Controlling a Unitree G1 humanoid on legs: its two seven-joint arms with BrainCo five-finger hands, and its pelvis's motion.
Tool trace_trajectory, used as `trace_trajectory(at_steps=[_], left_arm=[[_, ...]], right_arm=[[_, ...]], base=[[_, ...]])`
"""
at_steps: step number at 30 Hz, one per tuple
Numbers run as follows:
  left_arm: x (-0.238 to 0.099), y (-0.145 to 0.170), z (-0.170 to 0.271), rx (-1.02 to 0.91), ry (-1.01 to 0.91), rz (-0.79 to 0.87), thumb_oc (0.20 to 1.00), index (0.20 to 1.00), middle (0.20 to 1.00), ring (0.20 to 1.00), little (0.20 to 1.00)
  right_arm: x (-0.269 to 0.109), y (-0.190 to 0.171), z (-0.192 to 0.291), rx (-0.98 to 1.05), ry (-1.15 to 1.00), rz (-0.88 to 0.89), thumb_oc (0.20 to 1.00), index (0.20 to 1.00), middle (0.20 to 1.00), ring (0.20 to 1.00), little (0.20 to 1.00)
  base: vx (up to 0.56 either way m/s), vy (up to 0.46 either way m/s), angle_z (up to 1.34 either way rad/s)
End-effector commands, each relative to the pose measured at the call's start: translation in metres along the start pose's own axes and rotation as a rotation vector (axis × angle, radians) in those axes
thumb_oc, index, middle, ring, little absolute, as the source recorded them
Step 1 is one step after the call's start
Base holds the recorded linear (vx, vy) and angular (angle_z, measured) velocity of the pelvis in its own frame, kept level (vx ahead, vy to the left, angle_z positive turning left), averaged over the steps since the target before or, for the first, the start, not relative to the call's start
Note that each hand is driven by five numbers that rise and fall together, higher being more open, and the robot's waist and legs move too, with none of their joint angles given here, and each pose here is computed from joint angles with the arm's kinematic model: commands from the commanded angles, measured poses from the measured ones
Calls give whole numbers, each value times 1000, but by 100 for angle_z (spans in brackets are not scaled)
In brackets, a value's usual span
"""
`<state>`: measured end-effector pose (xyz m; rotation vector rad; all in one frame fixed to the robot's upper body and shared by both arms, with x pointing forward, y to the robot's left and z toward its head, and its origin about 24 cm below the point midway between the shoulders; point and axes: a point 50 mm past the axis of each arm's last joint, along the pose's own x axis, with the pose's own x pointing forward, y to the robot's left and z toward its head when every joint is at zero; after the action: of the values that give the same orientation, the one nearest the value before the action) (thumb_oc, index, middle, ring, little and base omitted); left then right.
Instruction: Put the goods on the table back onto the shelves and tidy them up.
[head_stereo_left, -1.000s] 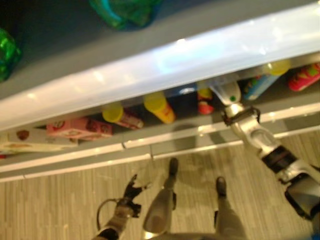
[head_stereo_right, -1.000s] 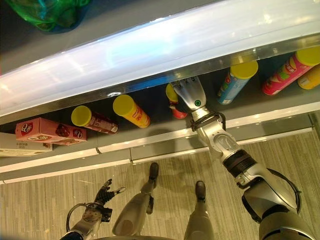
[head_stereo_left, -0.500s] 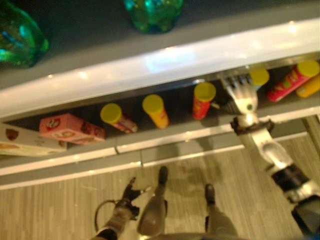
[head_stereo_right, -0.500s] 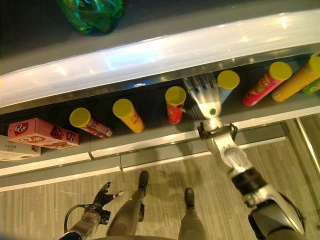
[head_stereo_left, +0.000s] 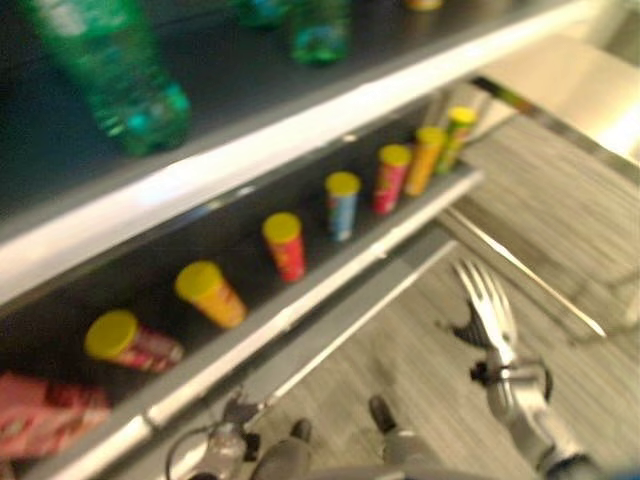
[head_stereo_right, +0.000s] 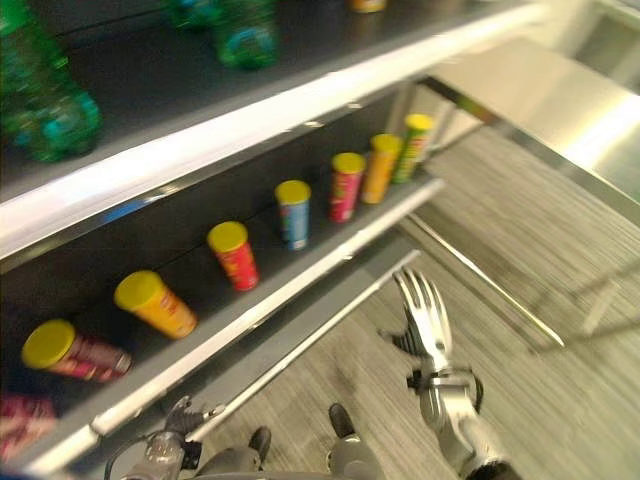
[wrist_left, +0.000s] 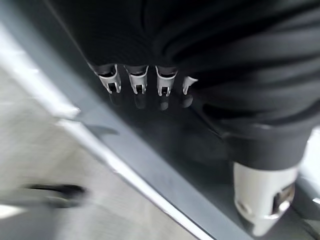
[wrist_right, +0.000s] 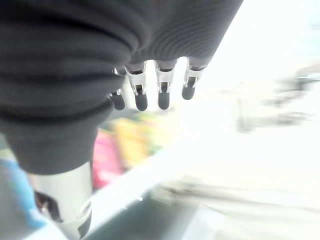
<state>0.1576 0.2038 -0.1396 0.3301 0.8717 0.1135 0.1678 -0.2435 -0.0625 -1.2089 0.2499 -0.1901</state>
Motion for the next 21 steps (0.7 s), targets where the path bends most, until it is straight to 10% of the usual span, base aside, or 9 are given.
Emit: trace_trajectory(at_steps=[1,14,21], left_arm=[[-10,-5,-21,44,24,-51,1000,1000,1000,1000,1000],[-24,-11,-68,84,264,-129,1000,1000,1000,1000,1000],[-27,-1,-80,193,318,-149,1000,1000,1000,1000,1000]], right_arm=[[11,9,-17,247,272,-13,1000,1000,1000,1000,1000],[-146,94,-88,517,1243,505,1000,1000,1000,1000,1000],[-125,95,-81,359,1007,700,1000,1000,1000,1000,1000]], base=[[-206,221,-168],[-87,-30,-124],[86,-230,-23]])
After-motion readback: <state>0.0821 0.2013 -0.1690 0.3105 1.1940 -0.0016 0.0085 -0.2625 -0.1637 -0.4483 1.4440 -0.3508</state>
